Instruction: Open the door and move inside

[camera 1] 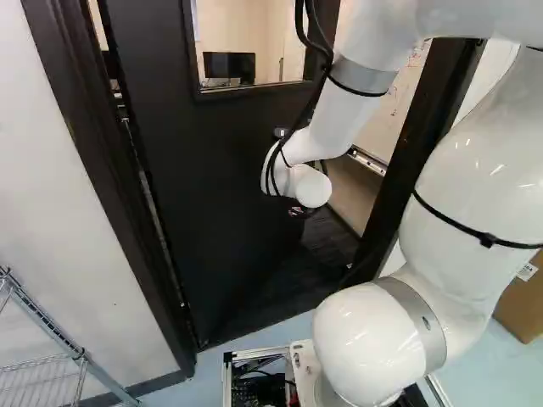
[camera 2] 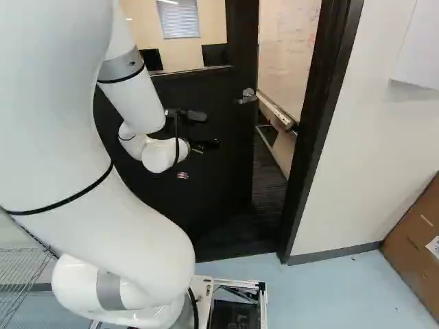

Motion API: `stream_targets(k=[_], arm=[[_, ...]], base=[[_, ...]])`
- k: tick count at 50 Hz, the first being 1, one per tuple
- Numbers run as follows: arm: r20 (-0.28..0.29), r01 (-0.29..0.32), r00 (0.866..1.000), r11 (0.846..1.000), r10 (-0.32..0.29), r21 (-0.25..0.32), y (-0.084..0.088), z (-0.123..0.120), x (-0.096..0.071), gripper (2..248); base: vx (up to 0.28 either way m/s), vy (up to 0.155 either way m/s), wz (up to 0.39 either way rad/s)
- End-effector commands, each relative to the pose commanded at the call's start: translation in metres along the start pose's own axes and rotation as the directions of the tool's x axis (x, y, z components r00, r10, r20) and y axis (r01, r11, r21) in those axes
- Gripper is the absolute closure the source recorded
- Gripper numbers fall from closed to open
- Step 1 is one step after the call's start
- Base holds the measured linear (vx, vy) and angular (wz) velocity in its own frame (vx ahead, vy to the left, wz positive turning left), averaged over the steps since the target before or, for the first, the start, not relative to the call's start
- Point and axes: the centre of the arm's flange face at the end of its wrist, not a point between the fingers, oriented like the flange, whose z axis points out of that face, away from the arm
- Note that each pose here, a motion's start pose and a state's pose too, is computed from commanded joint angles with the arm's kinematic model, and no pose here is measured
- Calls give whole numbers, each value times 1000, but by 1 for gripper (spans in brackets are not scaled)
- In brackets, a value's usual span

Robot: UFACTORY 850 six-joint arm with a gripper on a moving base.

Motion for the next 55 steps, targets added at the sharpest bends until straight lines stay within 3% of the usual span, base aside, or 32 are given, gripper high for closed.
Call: stream_targets(k=[35,55], arm=[[21,-70,997,997,71,-37,-25,5,-4,3],[21,-120,992,989,122,-89,-26,4,-6,3]], base=[[0,0,0],[0,0,0]])
